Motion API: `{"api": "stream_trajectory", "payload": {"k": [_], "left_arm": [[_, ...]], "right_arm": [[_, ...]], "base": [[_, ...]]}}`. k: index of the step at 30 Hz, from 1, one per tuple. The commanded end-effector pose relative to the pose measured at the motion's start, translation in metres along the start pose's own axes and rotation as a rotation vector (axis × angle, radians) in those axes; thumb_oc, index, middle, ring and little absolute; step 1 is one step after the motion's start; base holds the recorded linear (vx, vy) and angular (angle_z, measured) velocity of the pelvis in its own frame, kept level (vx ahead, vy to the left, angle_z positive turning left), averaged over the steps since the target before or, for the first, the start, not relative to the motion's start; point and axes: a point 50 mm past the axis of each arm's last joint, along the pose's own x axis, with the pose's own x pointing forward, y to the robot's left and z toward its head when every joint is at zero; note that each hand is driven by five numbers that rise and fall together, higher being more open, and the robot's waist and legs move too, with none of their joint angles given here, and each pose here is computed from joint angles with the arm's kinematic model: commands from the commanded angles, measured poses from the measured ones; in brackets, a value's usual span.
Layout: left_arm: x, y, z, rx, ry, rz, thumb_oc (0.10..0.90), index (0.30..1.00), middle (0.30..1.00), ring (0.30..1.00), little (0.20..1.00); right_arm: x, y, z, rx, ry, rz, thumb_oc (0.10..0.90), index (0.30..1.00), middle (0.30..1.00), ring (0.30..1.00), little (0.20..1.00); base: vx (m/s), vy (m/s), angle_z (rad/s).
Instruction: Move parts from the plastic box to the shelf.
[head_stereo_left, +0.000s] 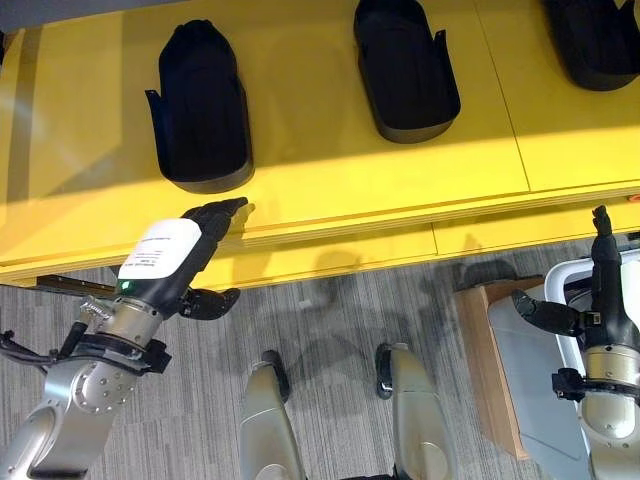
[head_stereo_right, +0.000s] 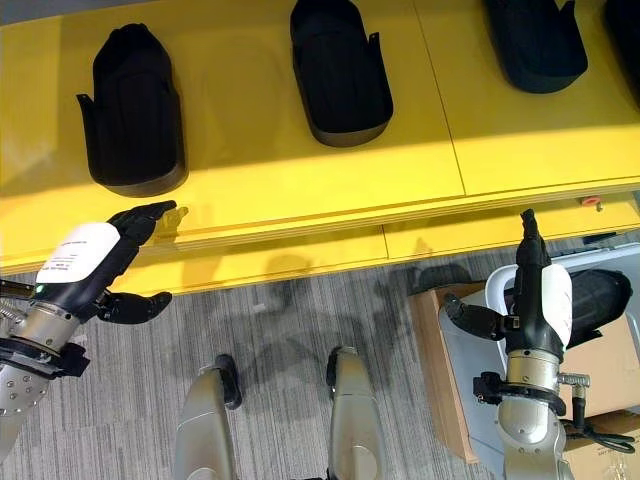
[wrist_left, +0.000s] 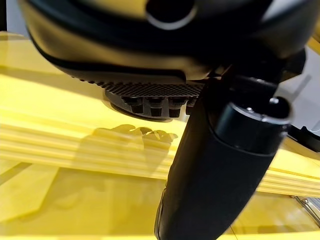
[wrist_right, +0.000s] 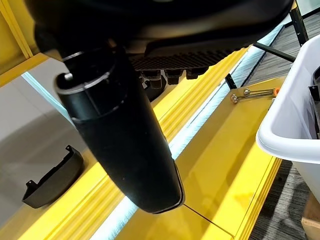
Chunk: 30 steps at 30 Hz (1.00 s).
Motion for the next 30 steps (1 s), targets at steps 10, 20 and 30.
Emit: {"api": "stream_trajectory", "payload": {"k": [10,20,30], "left_arm": [[0.019,0.023,0.008,-0.005,-0.084,0.081,0.900,1.000,1.000,1.000,1.000],[0.022,0.026,0.007,-0.016,-0.085,0.073,0.900,1.000,1.000,1.000,1.000],[0.026,0.028,0.004,-0.022,-0.072,0.070,0.900,1.000,1.000,1.000,1.000]], "right_arm": [[0.014,-0.034,0.032,-0.032,-0.191,-0.154,0.900,1.000,1.000,1.000,1.000],[0.013,-0.035,0.030,-0.039,-0.178,-0.153,0.900,1.000,1.000,1.000,1.000],[0.012,-0.033,0.029,-0.039,-0.175,-0.141,0.900,1.000,1.000,1.000,1.000]], "base": [[0.00,0.000,-0.01],[0.00,0.000,-0.01],[0.00,0.000,0.00]]}}
